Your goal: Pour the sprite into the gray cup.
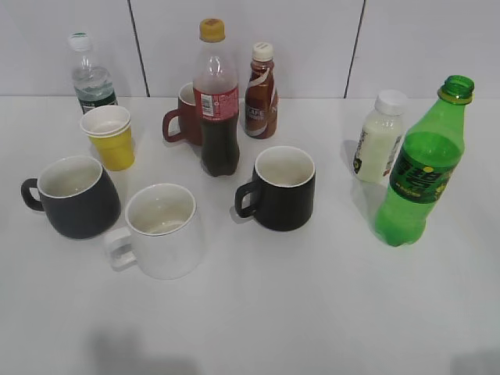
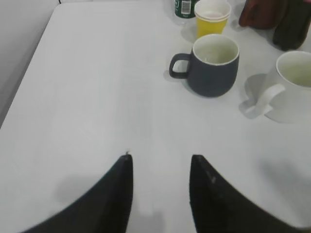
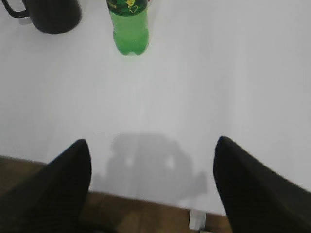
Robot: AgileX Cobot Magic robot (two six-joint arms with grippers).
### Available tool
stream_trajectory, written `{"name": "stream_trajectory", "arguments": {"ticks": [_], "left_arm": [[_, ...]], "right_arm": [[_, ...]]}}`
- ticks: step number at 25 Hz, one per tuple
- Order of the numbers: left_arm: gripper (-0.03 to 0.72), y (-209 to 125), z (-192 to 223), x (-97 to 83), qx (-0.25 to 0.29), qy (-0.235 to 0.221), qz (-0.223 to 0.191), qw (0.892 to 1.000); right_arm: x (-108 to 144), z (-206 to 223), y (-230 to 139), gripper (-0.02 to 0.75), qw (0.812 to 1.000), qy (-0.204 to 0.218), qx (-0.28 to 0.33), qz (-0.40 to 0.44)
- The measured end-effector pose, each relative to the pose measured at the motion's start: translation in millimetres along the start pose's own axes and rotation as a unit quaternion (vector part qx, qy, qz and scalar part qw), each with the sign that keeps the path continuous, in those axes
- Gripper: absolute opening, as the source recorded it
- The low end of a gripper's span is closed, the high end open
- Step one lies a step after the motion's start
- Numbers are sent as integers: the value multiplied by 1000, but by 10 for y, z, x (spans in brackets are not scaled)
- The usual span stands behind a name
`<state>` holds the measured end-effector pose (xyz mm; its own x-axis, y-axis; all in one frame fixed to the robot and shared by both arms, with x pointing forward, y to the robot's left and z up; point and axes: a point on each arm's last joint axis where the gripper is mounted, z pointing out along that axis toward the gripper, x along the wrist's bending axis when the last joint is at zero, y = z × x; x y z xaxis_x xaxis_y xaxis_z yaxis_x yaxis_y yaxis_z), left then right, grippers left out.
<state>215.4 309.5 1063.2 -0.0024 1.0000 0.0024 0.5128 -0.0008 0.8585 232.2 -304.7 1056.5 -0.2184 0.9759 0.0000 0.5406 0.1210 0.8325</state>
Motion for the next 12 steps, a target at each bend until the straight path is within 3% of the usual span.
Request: {"name": "stream_trajectory", "arguments": {"ticks": [4,12], "left_arm": [[309,55,84,-16,-44,-6,0,999],[309,63,118,-23,-55,-9,0,998]], "right_arm": [[6,78,39,575,999,2,-38,5],[7,91,49,513,999,3,-46,6]]}}
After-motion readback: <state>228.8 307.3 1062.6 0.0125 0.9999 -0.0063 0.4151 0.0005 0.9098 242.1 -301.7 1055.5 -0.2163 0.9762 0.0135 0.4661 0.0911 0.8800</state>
